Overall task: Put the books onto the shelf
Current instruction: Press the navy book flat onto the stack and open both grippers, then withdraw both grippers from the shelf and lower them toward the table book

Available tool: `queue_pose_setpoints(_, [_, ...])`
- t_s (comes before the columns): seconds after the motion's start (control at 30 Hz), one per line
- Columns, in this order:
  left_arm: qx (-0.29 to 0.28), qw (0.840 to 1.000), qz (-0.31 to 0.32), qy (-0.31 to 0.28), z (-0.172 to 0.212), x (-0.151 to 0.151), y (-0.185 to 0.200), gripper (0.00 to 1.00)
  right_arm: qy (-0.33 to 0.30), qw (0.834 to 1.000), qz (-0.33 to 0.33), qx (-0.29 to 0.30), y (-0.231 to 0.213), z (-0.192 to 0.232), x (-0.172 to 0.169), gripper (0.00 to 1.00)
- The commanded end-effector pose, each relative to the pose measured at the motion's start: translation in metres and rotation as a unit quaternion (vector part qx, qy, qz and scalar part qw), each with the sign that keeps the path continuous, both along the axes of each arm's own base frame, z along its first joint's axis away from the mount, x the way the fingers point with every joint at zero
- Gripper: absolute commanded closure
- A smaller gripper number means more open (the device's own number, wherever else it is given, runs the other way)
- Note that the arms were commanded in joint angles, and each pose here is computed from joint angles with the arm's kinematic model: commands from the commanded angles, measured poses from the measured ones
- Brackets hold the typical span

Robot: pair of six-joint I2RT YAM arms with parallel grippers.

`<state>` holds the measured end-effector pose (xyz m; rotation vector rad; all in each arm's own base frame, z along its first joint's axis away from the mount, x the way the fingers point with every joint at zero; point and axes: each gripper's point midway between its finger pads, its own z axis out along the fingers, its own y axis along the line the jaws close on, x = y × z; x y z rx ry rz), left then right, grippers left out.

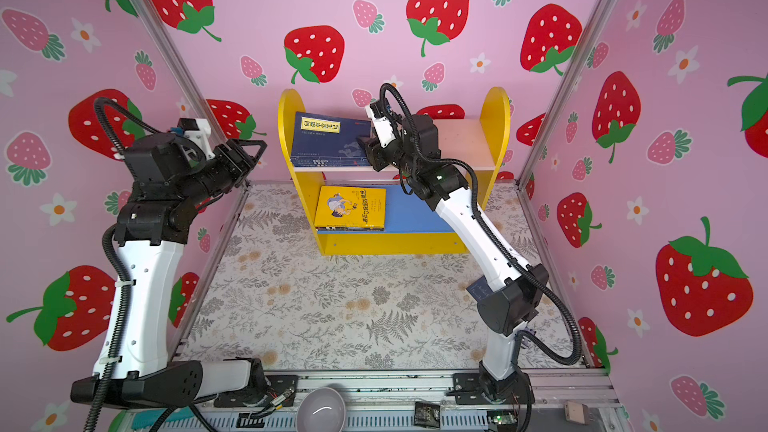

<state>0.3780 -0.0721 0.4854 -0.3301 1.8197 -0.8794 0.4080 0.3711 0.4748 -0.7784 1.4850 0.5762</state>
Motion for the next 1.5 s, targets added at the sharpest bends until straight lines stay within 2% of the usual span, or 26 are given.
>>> queue_pose_setpoints(0.0, [0.039, 0.999, 0.006, -0.020, 0.010, -0.001, -0.007, 0.32, -0.006, 0.999, 0.025, -0.022, 0.009, -0.004, -0.007, 0.47])
queue_pose_setpoints(0.1, [0.042, 0.999, 0.013, -0.022, 0.006, 0.003, -0.008, 0.32, -0.016, 0.999, 0.036, -0.013, 0.012, 0.006, -0.013, 0.41])
queue_pose_setpoints(0.2, [0.043, 0.998, 0.027, -0.030, 0.000, 0.003, -0.003, 0.29, -0.040, 0.999, 0.032, -0.001, 0.007, 0.023, -0.017, 0.38])
queue_pose_setpoints(0.43, [0.085, 0.993, 0.064, -0.040, -0.024, -0.014, 0.007, 0.17, -0.122, 0.989, -0.020, 0.081, -0.041, 0.093, -0.048, 0.24])
queue_pose_setpoints(0.57, [0.098, 0.994, 0.036, -0.028, -0.060, -0.024, -0.015, 0.15, -0.122, 0.985, -0.074, 0.096, -0.079, 0.076, -0.064, 0.18])
queue_pose_setpoints(0.63, [0.107, 0.993, 0.022, -0.035, -0.077, -0.029, -0.031, 0.15, -0.116, 0.980, -0.126, 0.098, -0.107, 0.058, -0.070, 0.17])
queue_pose_setpoints(0.73, [0.112, 0.992, -0.035, -0.056, -0.101, -0.042, -0.064, 0.13, -0.091, 0.965, -0.224, 0.097, -0.160, 0.027, -0.080, 0.15])
queue_pose_setpoints(0.83, [0.120, 0.984, -0.116, -0.062, -0.127, -0.058, -0.103, 0.13, -0.028, 0.927, -0.356, 0.112, -0.228, -0.022, -0.094, 0.13])
queue_pose_setpoints(0.97, [0.139, 0.972, -0.180, -0.059, -0.163, -0.075, -0.145, 0.12, 0.053, 0.850, -0.513, 0.109, -0.311, -0.119, -0.123, 0.02])
queue_pose_setpoints(1.0, [0.144, 0.969, -0.193, -0.058, -0.173, -0.080, -0.156, 0.12, 0.074, 0.836, -0.535, 0.097, -0.323, -0.142, -0.127, 0.02])
queue_pose_setpoints(1.1, [0.158, 0.956, -0.243, -0.052, -0.201, -0.091, -0.191, 0.12, 0.130, 0.797, -0.583, 0.092, -0.354, -0.196, -0.136, 0.00])
queue_pose_setpoints(1.23, [0.150, 0.939, -0.306, -0.031, -0.231, -0.102, -0.236, 0.11, 0.193, 0.769, -0.600, 0.104, -0.374, -0.262, -0.126, 0.00])
queue_pose_setpoints(1.37, [0.141, 0.928, -0.344, -0.018, -0.249, -0.113, -0.269, 0.11, 0.275, 0.721, -0.626, 0.112, -0.411, -0.319, -0.122, 0.00])
queue_pose_setpoints(1.47, [0.145, 0.924, -0.354, -0.006, -0.261, -0.116, -0.282, 0.09, 0.321, 0.673, -0.655, 0.119, -0.444, -0.354, -0.130, 0.00])
